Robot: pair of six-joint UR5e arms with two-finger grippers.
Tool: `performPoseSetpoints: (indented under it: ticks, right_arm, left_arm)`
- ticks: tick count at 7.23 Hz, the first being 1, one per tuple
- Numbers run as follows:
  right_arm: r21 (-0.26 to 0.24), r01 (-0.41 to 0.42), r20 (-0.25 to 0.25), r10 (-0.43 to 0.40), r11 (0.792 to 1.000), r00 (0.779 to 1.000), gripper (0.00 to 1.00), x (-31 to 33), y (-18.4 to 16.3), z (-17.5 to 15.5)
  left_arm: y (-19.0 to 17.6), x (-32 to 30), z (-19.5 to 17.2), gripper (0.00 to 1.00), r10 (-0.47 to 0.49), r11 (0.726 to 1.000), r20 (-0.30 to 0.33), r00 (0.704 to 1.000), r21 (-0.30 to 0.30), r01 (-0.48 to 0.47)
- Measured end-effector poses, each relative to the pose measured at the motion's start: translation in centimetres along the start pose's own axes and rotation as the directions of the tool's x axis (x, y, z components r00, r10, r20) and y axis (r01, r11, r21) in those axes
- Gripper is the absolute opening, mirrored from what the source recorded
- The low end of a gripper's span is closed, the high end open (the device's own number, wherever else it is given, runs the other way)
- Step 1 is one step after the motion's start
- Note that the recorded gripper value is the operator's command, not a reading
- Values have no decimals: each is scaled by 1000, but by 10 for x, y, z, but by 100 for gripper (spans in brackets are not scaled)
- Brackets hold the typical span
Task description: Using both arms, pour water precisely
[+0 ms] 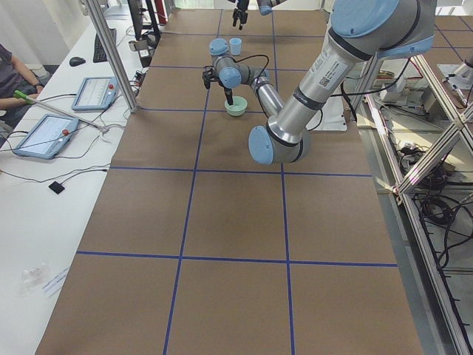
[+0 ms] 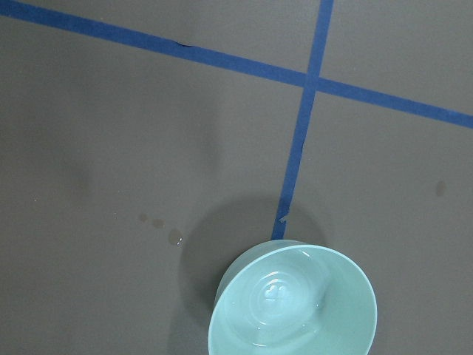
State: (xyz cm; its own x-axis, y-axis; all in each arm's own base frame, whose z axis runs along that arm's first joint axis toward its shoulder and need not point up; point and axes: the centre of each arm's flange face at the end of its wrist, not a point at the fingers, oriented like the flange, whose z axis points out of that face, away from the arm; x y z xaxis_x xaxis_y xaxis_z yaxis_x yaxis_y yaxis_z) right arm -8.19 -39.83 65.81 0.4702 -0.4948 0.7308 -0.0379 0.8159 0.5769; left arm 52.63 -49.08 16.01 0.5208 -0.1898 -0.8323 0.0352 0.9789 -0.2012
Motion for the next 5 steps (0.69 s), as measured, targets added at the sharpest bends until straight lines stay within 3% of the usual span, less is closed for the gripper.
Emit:
performPoseSetpoints:
  ticks: [2, 5]
  right_arm:
    - [46, -6, 52, 3, 999, 999, 99, -17, 17, 15]
    - [144, 115, 38, -122, 983, 992, 99, -47, 33, 45]
  left_arm:
    - [-2, -1, -1, 99, -1, 1000, 2, 1000, 15, 1]
    - [-3, -1, -1, 99, -1, 1000, 4, 1000, 21, 1]
